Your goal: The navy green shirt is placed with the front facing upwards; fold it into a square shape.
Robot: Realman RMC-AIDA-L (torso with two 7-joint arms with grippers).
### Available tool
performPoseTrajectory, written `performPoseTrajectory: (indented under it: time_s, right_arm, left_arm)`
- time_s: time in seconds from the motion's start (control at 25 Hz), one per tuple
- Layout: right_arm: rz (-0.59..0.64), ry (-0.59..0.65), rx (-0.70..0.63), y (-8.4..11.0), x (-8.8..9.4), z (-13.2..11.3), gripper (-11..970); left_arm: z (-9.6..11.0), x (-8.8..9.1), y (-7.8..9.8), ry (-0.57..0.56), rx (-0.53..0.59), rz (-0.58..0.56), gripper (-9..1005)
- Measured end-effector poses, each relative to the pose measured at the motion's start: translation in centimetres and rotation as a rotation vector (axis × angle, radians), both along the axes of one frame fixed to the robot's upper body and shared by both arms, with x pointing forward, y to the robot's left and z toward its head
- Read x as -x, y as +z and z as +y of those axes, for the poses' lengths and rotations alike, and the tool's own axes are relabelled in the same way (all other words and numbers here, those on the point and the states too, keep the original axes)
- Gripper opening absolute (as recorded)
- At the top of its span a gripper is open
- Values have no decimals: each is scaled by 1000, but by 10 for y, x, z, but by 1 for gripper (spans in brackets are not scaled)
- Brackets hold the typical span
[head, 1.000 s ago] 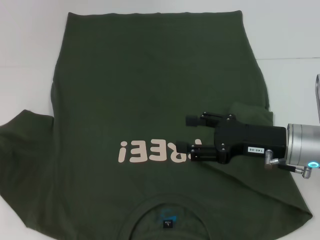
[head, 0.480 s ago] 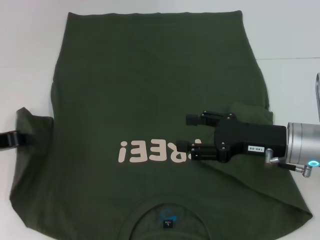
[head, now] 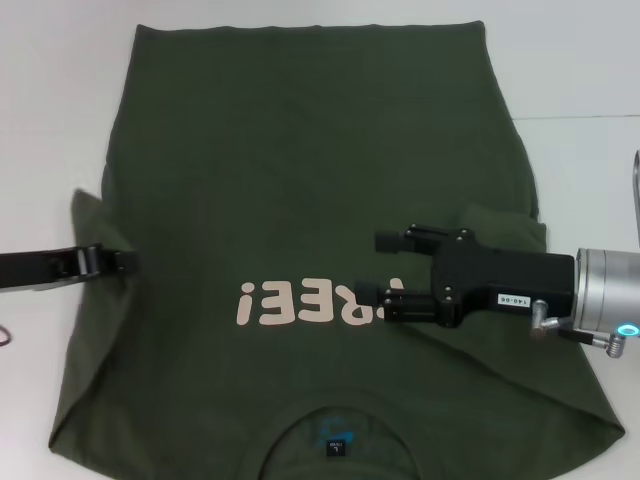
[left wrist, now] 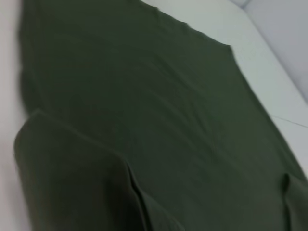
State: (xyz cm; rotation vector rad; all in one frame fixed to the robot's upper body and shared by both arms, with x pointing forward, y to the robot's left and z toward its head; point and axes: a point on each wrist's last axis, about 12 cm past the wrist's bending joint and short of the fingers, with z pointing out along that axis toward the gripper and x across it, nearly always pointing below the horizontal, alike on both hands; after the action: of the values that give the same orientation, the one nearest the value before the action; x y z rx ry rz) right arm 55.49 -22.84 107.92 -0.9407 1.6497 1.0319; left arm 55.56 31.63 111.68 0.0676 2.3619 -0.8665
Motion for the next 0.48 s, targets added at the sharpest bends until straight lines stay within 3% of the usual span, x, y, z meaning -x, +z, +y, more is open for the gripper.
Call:
performPoseTrajectory:
  time_s: [0.24,0.48]
  right_arm:
    - [3,-8,-1,-1,1,-2,854]
    - [4,-11,-2,-2,2,-3,853]
  left_arm:
    - [-25,-7,-5,-70,52,8,44]
    - [-46,-14,-22,-98,40,38,45]
